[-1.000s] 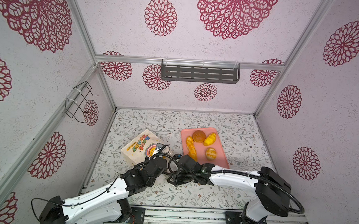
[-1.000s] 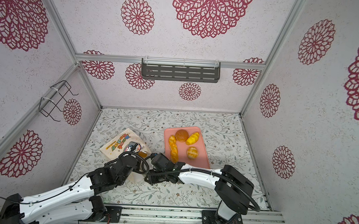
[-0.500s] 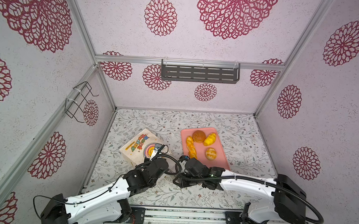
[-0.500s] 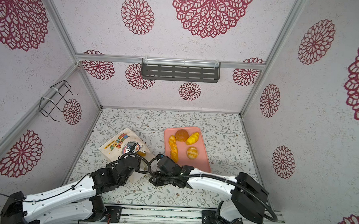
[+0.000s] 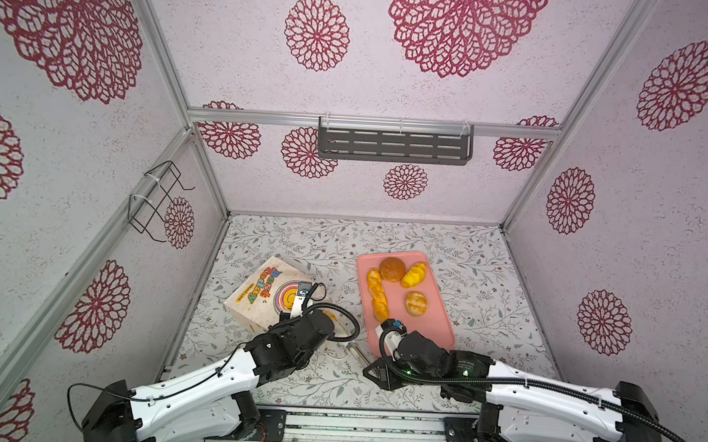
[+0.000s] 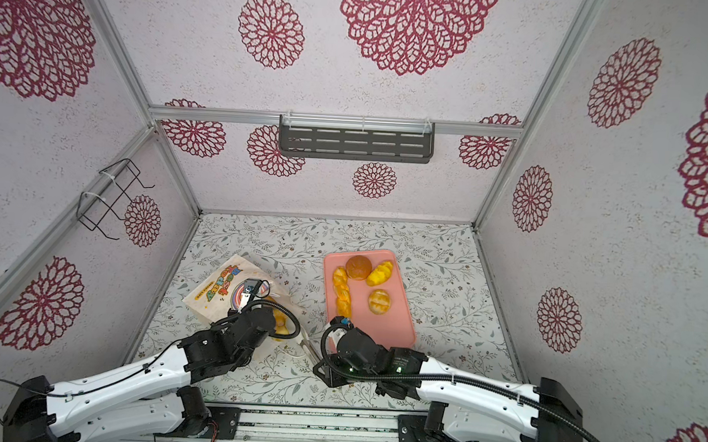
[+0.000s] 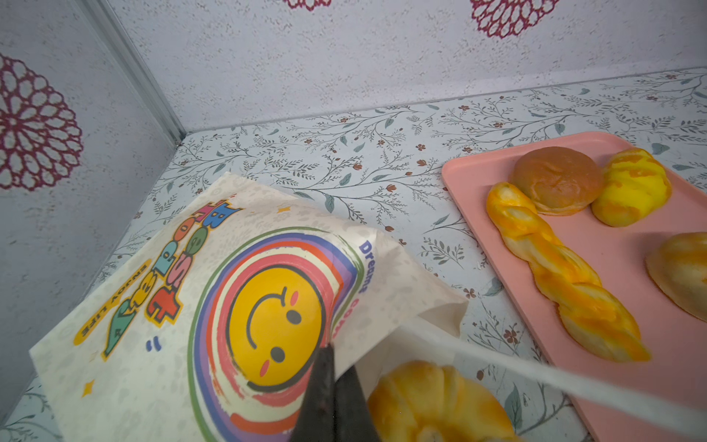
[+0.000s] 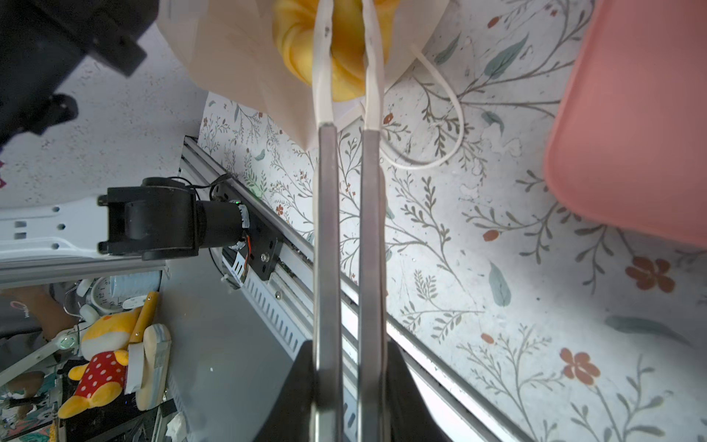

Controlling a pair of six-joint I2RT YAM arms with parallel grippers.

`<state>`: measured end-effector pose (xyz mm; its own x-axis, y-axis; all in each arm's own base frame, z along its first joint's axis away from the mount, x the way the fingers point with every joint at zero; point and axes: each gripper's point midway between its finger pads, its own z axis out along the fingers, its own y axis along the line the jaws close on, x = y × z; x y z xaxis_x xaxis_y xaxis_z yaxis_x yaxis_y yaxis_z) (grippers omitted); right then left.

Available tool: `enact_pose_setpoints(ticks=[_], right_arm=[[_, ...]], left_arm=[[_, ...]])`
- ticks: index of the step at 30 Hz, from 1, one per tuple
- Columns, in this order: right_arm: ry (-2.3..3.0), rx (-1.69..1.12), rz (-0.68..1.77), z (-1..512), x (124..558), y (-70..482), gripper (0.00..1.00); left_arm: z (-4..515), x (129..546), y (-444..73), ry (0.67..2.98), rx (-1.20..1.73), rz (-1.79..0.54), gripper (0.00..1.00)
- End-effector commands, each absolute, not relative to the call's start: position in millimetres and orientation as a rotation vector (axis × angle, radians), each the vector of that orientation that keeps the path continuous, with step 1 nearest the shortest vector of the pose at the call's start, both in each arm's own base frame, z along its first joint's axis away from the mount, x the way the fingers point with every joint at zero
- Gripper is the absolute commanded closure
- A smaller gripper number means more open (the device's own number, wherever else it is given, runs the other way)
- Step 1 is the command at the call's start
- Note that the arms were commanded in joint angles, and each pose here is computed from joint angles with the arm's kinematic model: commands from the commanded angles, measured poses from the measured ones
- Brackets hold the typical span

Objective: Take the fake bread out of the paper bag
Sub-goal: 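Pull the ring bread out with the tongs and carry it over the tray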

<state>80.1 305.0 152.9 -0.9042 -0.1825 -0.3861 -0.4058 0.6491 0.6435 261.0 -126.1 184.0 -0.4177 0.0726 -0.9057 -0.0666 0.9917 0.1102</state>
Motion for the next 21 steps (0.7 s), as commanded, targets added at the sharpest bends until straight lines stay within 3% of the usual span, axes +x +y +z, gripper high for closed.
enact_pose_setpoints(ticks=[1, 5, 12, 21], right_arm=[[2.554, -0.433, 1.088, 166.5, 76.3, 291.8, 1.0], [2.516, -0.321, 0.996, 179.1, 86.3, 257.4, 1.0], [2.441, -0.086, 0.842, 197.6, 144.1, 201.8, 1.0], [2.478, -0.013, 0.745, 185.2, 205.2, 195.5, 1.0]], left_arm=[[201.2, 266.0, -114.2, 1.959, -0.093, 0.173, 1.0], [203.9, 268.6, -113.2, 1.954, -0.091, 0.194, 1.0], [195.2, 267.6, -115.6, 1.966, -0.086, 0.165, 1.0], [194.2, 264.4, -114.1, 1.97, -0.085, 0.145, 1.0]])
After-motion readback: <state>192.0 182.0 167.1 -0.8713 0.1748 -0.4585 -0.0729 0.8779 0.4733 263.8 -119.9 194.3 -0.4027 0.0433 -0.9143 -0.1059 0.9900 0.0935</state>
